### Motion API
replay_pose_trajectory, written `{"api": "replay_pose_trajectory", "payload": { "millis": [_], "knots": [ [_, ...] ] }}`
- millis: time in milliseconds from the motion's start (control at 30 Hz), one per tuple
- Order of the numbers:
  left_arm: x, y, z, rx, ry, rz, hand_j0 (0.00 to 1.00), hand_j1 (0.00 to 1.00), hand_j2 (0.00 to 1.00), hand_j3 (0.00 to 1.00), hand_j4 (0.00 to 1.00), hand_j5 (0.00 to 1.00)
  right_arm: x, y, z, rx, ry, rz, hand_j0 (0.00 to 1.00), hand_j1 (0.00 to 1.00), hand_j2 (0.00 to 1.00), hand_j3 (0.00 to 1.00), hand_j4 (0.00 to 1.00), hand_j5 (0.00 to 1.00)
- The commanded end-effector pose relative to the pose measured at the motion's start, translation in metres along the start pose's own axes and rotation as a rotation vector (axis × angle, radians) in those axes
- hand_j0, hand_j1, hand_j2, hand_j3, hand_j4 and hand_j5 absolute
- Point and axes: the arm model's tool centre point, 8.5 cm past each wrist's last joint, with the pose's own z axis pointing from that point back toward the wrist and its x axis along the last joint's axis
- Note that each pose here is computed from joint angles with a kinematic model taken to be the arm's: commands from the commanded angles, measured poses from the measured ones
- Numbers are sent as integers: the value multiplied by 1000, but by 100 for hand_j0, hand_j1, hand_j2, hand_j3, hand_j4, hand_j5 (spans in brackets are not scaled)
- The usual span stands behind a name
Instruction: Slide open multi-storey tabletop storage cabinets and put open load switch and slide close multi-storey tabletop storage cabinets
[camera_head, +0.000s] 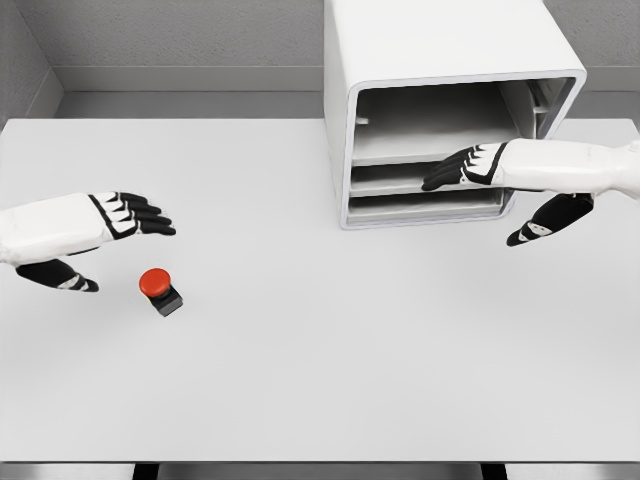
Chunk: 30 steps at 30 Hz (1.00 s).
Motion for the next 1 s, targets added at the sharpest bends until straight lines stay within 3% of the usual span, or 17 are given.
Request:
{"api": "replay_pose_trajectory", "payload": {
  "millis": [0,233,367,500,600,900,967],
  "knots": [
    [3,-13,-6,-44,-19,27,100,100,100,100,100,100,0,-1,0,-3,1,-4,100,100,100,100,100,100],
    [6,-13,-11,-1,-38,49,100,100,100,100,100,100,1,-1,-10,-9,-24,-9,100,100,100,100,100,100],
    [7,-14,-16,-2,-49,47,100,100,100,100,100,100,-19,3,-26,-35,-18,-54,100,100,100,100,100,100],
    [14,-26,-31,-27,-89,64,100,100,100,100,100,100,-21,-4,-23,-33,5,-19,100,100,100,100,100,100],
    [16,-24,-38,-14,-101,57,100,100,100,100,100,100,-38,-6,-17,-36,65,-20,100,100,100,100,100,100],
    [14,-21,-37,-19,-96,43,100,100,100,100,100,100,-37,-7,-30,9,72,47,100,100,100,100,100,100],
    [13,-21,-38,-37,-80,1,100,100,100,100,100,100,-36,-5,-39,21,63,58,100,100,100,100,100,100]
  ]
}}
